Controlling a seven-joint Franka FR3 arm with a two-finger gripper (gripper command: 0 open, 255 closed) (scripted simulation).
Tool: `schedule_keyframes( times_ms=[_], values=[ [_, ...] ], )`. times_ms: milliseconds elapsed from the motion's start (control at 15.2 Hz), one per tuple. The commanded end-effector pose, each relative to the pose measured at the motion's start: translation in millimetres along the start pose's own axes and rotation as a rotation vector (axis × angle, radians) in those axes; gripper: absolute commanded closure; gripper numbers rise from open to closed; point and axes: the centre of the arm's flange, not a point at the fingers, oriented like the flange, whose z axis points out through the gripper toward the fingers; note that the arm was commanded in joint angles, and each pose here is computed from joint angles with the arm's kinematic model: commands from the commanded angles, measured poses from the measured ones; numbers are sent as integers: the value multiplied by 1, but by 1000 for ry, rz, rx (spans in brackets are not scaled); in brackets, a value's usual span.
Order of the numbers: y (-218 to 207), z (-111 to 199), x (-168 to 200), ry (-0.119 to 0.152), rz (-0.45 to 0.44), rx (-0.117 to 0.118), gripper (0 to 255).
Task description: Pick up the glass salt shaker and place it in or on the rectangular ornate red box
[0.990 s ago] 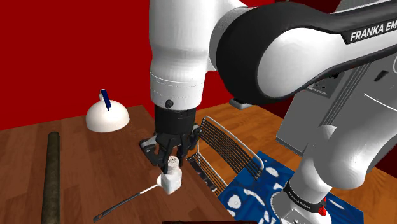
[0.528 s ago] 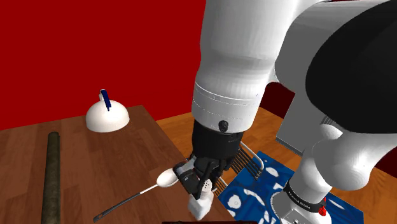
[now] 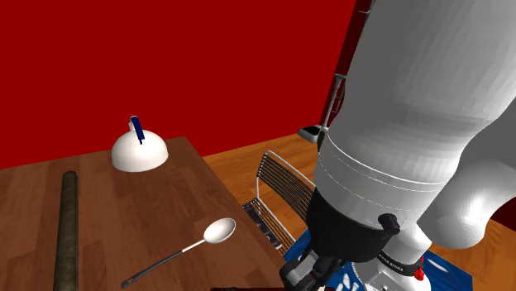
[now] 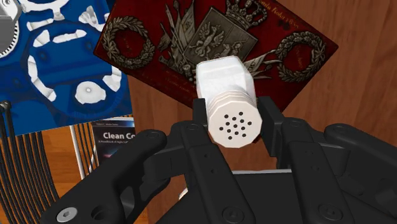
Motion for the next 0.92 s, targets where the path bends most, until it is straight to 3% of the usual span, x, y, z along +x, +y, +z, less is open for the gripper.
schedule_keyframes(
  times_ms=[0, 858],
  values=[
    [0, 9, -2, 0, 1, 0, 255],
    [0, 78, -3, 0, 1, 0, 255]
  ],
)
